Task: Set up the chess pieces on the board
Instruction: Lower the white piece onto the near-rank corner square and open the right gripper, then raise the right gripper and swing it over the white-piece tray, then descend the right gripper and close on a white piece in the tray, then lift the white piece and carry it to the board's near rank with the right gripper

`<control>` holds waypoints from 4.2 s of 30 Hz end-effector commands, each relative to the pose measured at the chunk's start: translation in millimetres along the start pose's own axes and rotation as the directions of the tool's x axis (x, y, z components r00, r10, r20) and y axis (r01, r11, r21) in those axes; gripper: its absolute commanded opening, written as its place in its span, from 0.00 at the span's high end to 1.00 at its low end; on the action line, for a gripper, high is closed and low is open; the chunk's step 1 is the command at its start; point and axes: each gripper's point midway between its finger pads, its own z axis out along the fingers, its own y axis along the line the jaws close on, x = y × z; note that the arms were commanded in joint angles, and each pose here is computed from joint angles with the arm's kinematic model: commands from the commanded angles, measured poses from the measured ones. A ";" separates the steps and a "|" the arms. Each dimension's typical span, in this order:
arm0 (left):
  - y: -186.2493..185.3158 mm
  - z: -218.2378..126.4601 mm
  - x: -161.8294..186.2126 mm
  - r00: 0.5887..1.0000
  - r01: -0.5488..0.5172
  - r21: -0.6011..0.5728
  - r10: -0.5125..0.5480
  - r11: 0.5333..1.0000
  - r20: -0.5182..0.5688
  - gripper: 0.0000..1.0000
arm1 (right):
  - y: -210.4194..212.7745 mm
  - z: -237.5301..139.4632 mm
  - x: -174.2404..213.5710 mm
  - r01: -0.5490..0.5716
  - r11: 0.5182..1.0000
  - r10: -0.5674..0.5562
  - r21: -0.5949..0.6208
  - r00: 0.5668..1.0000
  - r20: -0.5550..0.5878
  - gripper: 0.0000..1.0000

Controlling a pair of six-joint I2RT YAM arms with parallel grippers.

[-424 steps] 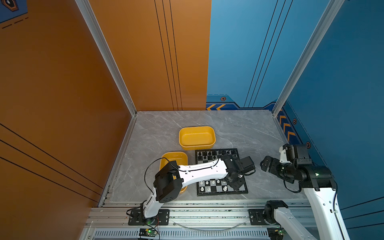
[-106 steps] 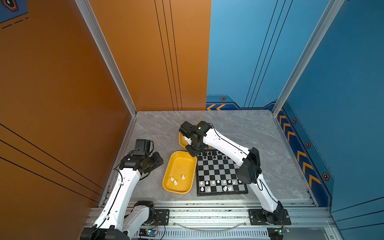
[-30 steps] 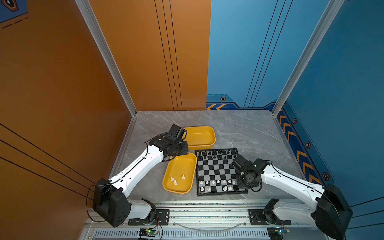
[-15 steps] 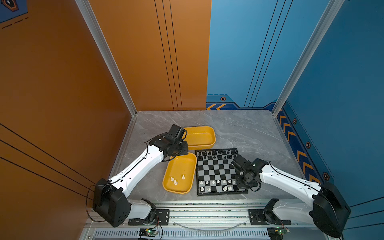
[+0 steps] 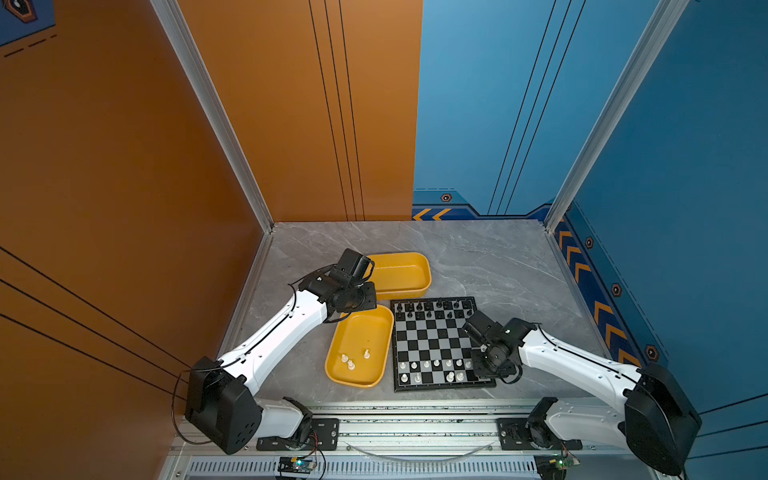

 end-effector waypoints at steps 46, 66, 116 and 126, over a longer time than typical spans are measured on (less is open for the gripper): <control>130.5 -56.2 105.3 0.932 0.354 -0.127 -0.338 0.927 0.128 0.42 | 292.7 -88.6 -86.0 0.374 0.884 -0.373 -0.282 0.926 0.059 0.56; 107.8 -72.9 86.0 0.970 0.212 -0.060 -0.202 0.975 0.134 0.40 | 322.1 -38.7 -73.7 0.288 0.927 -0.309 -0.238 0.949 -0.054 0.60; 101.9 -76.0 85.1 0.978 0.162 -0.056 -0.153 0.985 0.140 0.42 | 317.7 7.9 -69.4 0.241 0.953 -0.270 -0.181 0.951 -0.151 0.79; 103.4 -75.1 85.4 0.977 0.167 -0.062 -0.157 0.984 0.141 0.42 | 313.3 5.9 -65.3 0.262 0.951 -0.287 -0.164 0.946 -0.151 0.87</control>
